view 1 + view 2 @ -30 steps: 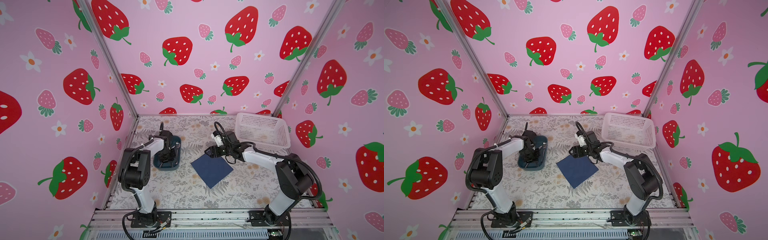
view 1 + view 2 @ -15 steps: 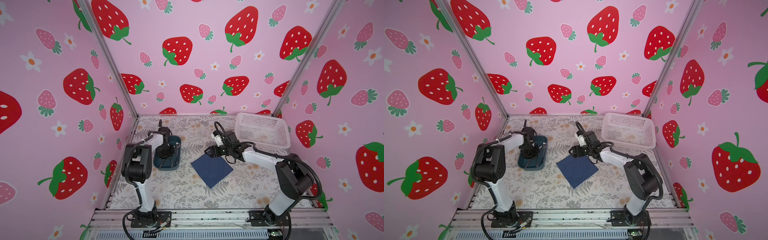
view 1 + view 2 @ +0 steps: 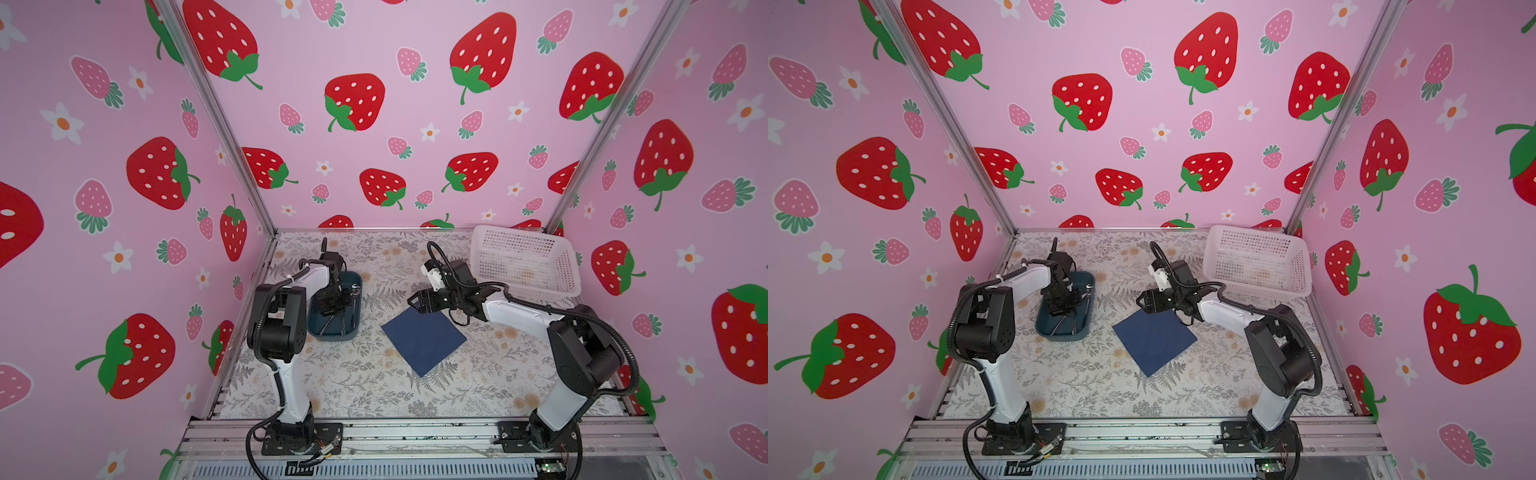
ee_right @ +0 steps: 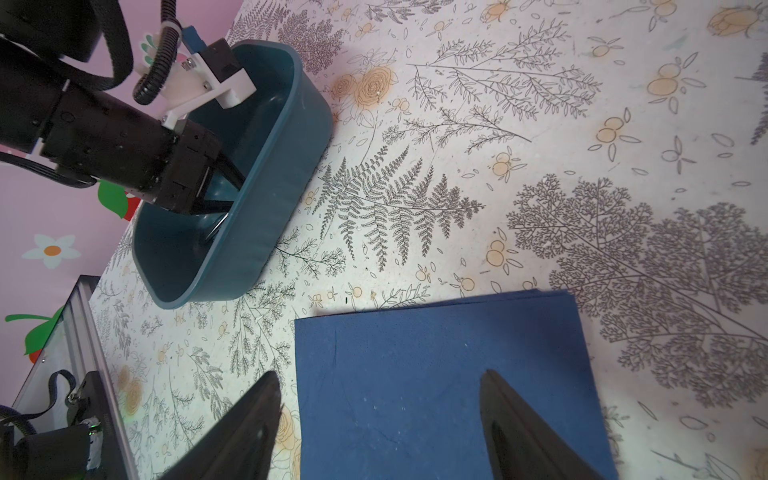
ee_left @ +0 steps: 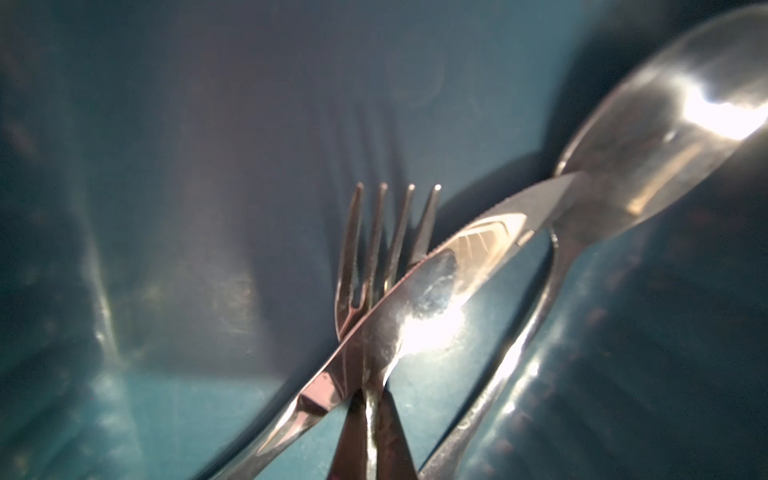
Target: Place the utensils on the paper napkin and roll it up
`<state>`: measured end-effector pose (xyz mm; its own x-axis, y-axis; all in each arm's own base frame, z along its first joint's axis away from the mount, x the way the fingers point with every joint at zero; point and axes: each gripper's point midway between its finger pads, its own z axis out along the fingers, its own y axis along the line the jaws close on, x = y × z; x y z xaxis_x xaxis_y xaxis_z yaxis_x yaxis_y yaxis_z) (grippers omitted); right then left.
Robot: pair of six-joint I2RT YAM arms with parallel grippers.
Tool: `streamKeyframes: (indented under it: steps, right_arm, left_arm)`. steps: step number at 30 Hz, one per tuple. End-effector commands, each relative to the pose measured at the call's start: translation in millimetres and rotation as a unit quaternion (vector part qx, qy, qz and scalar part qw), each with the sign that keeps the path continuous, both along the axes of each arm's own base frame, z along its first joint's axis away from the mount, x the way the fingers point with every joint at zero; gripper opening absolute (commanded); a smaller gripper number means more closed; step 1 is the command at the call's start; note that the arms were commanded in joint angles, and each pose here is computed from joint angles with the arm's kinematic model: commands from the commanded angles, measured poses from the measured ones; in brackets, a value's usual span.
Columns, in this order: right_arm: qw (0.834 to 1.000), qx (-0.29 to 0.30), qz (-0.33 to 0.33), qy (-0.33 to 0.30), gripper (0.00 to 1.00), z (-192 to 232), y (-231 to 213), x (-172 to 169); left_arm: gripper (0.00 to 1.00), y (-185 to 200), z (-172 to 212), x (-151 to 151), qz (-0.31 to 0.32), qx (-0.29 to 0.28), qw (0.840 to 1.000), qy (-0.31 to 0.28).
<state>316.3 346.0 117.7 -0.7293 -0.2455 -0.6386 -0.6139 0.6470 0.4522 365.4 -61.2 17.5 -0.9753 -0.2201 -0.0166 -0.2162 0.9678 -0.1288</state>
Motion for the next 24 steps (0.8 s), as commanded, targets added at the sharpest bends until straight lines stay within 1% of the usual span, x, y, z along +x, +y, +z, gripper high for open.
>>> streamKeyframes:
  steps: [1, 4, 6, 7, 10, 11, 19, 24]
  right_arm:
    - [1.0, 0.005, -0.001, -0.007, 0.77, 8, 5, 4]
    - [1.0, 0.009, -0.002, -0.008, 0.77, 11, 6, 5]
    - [1.0, 0.01, -0.002, -0.009, 0.77, 13, 7, 6]
    - [1.0, 0.011, -0.002, -0.01, 0.77, 13, 8, 6]
    - [1.0, 0.011, -0.002, -0.008, 0.77, 13, 8, 6]
    - [1.0, 0.012, -0.002, -0.008, 0.77, 13, 8, 6]
    - [1.0, 0.012, -0.006, -0.008, 0.77, 13, 6, 6]
    - [1.0, 0.01, -0.008, -0.007, 0.77, 11, 5, 5]
  left_arm:
    - [0.0, -6, -8, -13, -0.002, -0.021, 0.999, 0.033]
    - [0.0, -14, 5, -7, 0.017, -0.079, 0.997, 0.012]
    - [0.0, -17, 17, -1, 0.031, -0.127, 0.991, -0.004]
    - [0.0, -16, 21, 1, 0.037, -0.14, 0.989, -0.009]
    - [0.0, -18, 36, 10, 0.061, -0.213, 0.975, -0.025]
    - [0.0, -17, 40, 12, 0.069, -0.23, 0.97, -0.03]
    - [0.0, -9, 49, 13, 0.091, -0.251, 0.963, -0.043]
    - [0.0, -14, 56, 13, 0.081, -0.271, 0.958, -0.055]
